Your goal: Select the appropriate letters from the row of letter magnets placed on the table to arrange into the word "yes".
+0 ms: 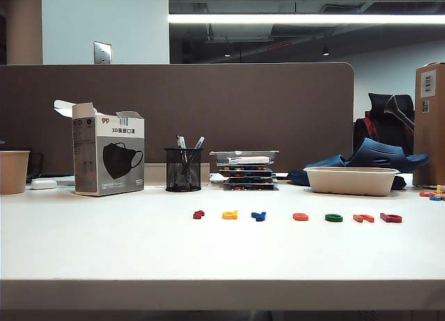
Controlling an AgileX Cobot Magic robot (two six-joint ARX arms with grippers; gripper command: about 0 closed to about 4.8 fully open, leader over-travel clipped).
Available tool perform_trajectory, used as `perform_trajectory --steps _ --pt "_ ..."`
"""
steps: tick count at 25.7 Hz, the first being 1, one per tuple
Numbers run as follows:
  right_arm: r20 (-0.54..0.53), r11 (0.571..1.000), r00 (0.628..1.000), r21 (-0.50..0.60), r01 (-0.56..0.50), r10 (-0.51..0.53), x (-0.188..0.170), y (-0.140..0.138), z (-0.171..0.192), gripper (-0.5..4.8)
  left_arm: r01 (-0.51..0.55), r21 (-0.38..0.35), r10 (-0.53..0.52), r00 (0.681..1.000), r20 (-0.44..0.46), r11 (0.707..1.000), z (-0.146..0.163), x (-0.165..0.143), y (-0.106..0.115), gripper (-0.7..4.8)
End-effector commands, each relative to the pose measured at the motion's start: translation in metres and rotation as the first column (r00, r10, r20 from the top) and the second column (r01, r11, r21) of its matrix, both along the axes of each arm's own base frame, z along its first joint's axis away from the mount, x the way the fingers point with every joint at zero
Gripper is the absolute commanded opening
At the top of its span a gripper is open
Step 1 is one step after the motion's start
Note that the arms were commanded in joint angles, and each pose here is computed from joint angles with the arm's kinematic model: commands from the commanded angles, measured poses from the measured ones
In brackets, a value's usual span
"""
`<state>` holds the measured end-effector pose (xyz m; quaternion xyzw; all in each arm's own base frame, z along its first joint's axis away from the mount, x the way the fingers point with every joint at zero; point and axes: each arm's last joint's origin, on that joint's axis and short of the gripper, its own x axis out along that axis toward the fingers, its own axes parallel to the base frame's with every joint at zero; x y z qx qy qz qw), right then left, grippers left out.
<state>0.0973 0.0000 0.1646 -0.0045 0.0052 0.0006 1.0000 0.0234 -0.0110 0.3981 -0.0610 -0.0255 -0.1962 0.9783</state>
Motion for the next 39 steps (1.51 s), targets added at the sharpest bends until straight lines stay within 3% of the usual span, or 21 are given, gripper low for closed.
perform_trajectory --steps 1,9,11,19,27,34,36,39 --pt "0.007 1.000 1.000 0.002 0.002 -0.002 0.000 0.000 -0.001 -0.09 0.053 -0.006 -0.053 0.996 -0.066 0.999 0.028 0.002 -0.001 -0.06" --pt "0.007 1.000 1.000 0.002 0.002 -0.002 0.000 0.000 -0.001 -0.09 0.152 -0.089 -0.166 0.968 -0.190 0.984 0.062 0.005 -0.004 -0.06" --pt "0.007 1.000 1.000 0.002 0.002 -0.002 0.000 0.000 -0.001 -0.09 0.206 -0.124 -0.231 0.942 -0.244 0.971 0.066 0.007 -0.006 -0.06" --pt "0.007 1.000 1.000 0.002 0.003 -0.003 0.000 0.000 -0.001 -0.09 0.189 -0.184 -0.252 0.866 -0.432 0.965 0.070 0.012 -0.006 -0.06" --pt "0.007 1.000 1.000 0.002 0.007 -0.007 0.000 0.000 -0.001 -0.09 0.246 -0.260 -0.354 0.745 -0.566 0.934 0.066 0.020 -0.009 -0.06" --pt "0.006 1.000 1.000 0.001 0.010 -0.010 0.000 0.000 -0.001 -0.09 0.320 -0.262 -0.413 0.651 -0.637 0.910 0.060 0.023 -0.015 -0.06" --pt "0.006 1.000 1.000 0.001 0.010 -0.010 0.000 0.000 -0.001 -0.09 0.366 -0.262 -0.442 0.605 -0.663 0.893 0.059 0.025 -0.019 -0.06" --pt "0.006 1.000 1.000 0.001 0.011 -0.011 0.000 0.000 -0.001 -0.09 0.343 -0.232 -0.397 0.562 -0.726 0.910 0.056 0.032 -0.027 -0.06"
